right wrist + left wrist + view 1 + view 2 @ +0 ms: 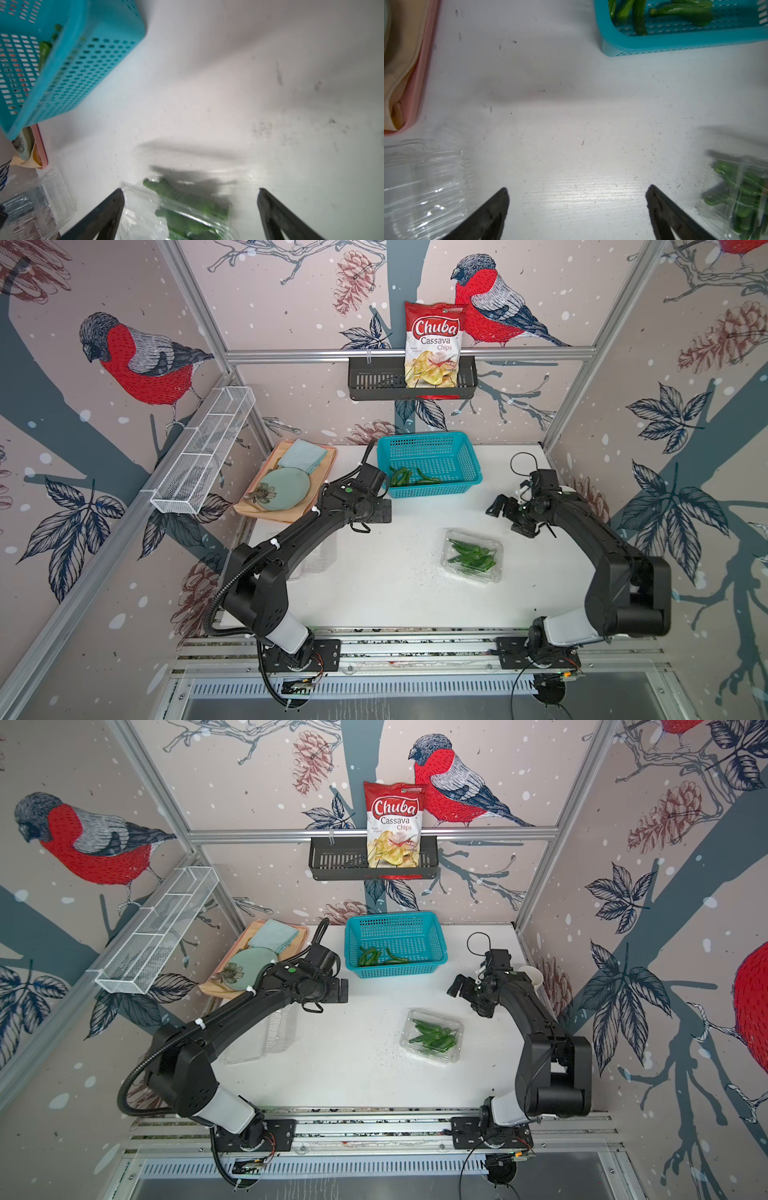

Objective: Take small green peppers out of containers
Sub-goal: Adjust the packing box at the center of the board.

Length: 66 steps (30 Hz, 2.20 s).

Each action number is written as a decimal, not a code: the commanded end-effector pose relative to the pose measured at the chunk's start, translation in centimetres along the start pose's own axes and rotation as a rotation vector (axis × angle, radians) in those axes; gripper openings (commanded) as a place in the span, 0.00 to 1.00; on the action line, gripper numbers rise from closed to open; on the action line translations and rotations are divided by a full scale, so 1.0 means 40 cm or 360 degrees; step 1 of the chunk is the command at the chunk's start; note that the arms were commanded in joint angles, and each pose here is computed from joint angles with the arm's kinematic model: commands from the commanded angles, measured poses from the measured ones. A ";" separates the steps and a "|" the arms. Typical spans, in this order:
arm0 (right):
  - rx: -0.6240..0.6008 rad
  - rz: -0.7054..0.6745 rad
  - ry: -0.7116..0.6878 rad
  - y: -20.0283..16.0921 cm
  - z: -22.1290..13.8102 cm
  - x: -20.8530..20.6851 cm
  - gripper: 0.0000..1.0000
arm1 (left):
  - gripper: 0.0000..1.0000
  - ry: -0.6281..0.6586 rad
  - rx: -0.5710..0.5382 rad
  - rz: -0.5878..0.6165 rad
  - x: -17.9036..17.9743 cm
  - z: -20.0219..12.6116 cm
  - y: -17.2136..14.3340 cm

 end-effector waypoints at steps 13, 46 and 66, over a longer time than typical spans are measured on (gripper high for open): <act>0.0339 -0.0057 0.0199 -0.187 0.079 0.048 0.99 | 0.99 -0.0475 0.0079 -0.0118 -0.215 0.008 0.077; 0.0358 -0.0500 0.0436 -0.128 0.094 0.253 0.91 | 0.97 -0.0364 0.0159 0.0564 -0.227 0.127 0.024; 0.0345 -0.0244 0.0663 -0.177 0.161 0.185 0.48 | 0.97 -0.0482 0.0274 0.0522 -0.263 0.187 -0.060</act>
Point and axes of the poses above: each gripper's point midway between its finger pads, its own z axis out along the fingers, its own x axis along the line the jaws close on, y = z × x, the point moved 6 cm from there along -z, back along the fingers, and after that the axes turned 3 degrees about -z, right-handed, at the moved point
